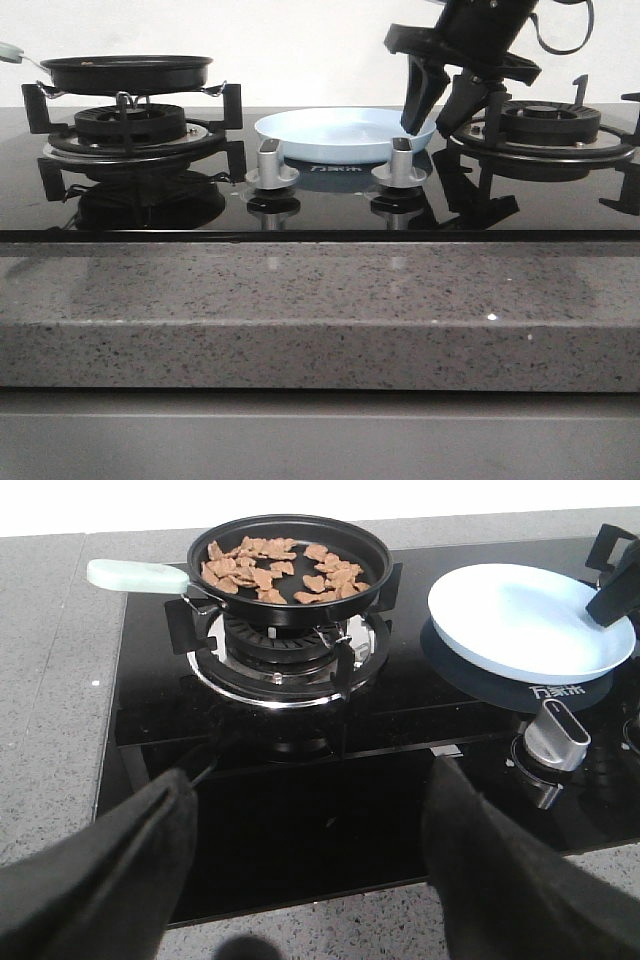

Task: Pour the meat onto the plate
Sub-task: 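Lower the right gripper onto the rim of the light blue plate and grasp it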

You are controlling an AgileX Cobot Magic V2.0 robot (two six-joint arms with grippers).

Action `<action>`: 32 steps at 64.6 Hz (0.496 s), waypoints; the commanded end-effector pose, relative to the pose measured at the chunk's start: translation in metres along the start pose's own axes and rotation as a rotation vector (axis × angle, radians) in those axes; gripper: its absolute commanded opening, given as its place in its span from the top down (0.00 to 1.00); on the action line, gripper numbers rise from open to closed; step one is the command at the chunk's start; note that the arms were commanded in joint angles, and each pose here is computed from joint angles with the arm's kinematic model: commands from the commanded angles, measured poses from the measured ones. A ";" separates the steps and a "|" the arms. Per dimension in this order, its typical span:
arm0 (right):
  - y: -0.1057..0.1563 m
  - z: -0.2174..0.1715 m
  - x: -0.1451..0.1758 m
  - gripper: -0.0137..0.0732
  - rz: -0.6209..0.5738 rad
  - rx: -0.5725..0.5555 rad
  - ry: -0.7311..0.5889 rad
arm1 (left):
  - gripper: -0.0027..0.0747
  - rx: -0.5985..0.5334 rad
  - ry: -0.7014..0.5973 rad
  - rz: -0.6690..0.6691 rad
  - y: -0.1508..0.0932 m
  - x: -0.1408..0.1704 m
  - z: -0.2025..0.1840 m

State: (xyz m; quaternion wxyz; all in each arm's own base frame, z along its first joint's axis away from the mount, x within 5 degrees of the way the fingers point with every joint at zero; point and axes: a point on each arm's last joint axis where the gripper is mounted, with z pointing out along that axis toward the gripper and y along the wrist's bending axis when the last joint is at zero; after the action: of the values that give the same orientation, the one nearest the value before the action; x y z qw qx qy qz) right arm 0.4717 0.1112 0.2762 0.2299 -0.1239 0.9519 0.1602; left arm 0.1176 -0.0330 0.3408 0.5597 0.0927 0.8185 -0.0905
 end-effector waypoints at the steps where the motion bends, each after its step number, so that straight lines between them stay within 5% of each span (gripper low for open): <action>1: 0.013 -0.036 -0.014 0.44 -0.026 -0.020 -0.127 | 0.35 0.013 -0.098 -0.005 -0.002 -0.015 -0.003; 32: 0.011 -0.028 -0.012 0.47 -0.022 -0.024 -0.094 | 0.35 0.013 -0.098 -0.005 -0.002 -0.015 -0.003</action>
State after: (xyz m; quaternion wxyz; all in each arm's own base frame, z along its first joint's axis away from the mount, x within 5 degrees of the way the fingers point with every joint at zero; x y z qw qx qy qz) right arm 0.4737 0.1117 0.2708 0.2249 -0.1230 0.9531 0.1611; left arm 0.1176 -0.0330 0.3408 0.5597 0.0927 0.8185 -0.0905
